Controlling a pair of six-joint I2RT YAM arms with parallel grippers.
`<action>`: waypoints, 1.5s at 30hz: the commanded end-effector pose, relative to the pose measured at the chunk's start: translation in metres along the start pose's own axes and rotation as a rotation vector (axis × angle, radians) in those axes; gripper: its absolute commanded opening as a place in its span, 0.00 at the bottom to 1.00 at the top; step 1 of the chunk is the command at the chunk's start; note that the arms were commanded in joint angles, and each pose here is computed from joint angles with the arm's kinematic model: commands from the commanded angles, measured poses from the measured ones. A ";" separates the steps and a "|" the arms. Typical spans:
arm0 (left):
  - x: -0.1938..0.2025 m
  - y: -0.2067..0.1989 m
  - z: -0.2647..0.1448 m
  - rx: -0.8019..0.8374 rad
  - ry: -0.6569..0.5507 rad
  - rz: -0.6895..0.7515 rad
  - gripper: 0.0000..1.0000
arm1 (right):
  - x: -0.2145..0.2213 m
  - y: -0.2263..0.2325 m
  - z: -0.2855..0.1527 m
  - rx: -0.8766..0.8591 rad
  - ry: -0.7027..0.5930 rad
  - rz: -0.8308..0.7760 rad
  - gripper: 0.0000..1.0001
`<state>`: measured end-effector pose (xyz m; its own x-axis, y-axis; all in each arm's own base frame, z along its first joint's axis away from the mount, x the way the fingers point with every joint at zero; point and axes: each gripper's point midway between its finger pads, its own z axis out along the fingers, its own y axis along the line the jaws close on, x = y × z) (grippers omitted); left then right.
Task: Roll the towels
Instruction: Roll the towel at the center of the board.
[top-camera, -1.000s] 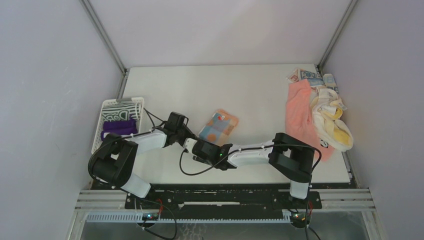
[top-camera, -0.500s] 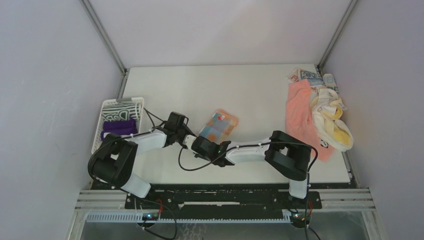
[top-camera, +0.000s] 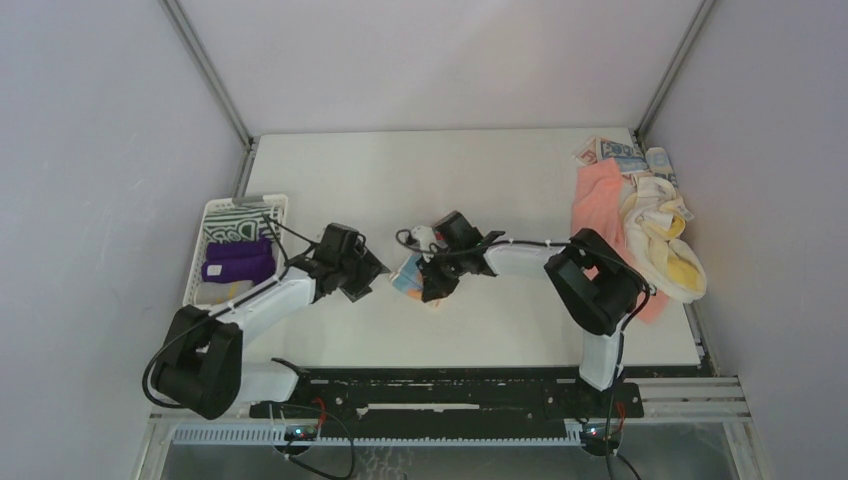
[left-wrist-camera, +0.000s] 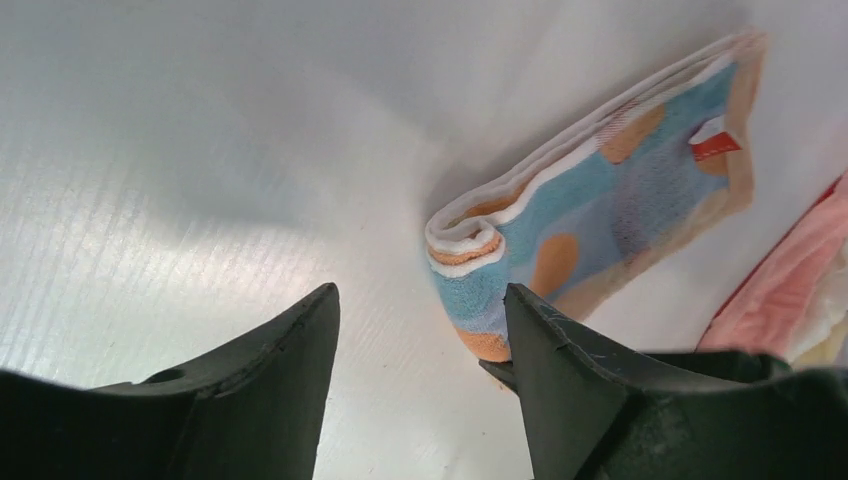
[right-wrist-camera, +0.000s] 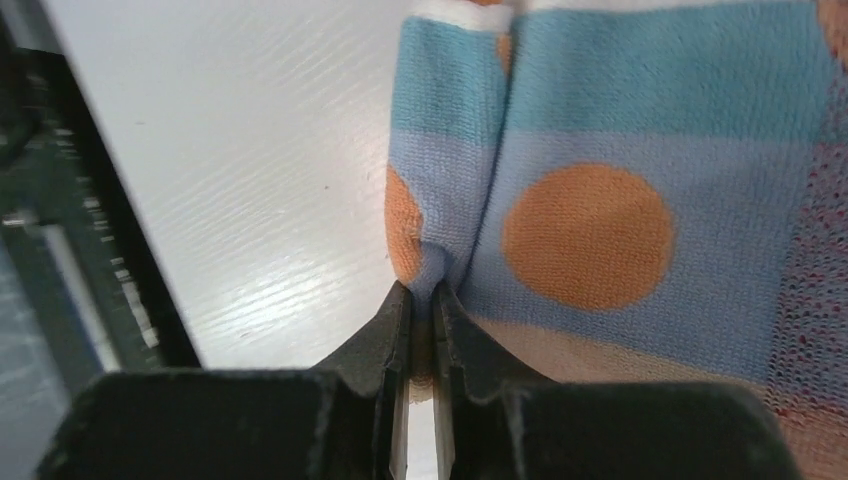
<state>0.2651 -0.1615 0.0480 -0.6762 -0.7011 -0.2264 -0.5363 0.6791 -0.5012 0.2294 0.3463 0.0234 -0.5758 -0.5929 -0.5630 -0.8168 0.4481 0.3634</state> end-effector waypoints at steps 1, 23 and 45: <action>-0.011 -0.005 -0.015 0.033 -0.048 -0.005 0.69 | 0.006 0.035 -0.014 -0.418 0.015 0.277 0.03; 0.043 -0.027 0.011 0.108 0.093 -0.022 0.67 | 0.023 -0.023 0.003 -0.540 -0.015 0.821 0.03; 0.061 0.009 0.059 -0.082 0.158 0.026 0.43 | 0.011 -0.024 -0.015 -0.342 -0.050 0.658 0.19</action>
<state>0.2719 -0.2300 0.0198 -0.7409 -0.6634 -0.1047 -0.5063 0.6542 -0.5619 0.2347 0.3248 0.0204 -0.9697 -0.2423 -0.0329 -0.1193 0.3514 0.9286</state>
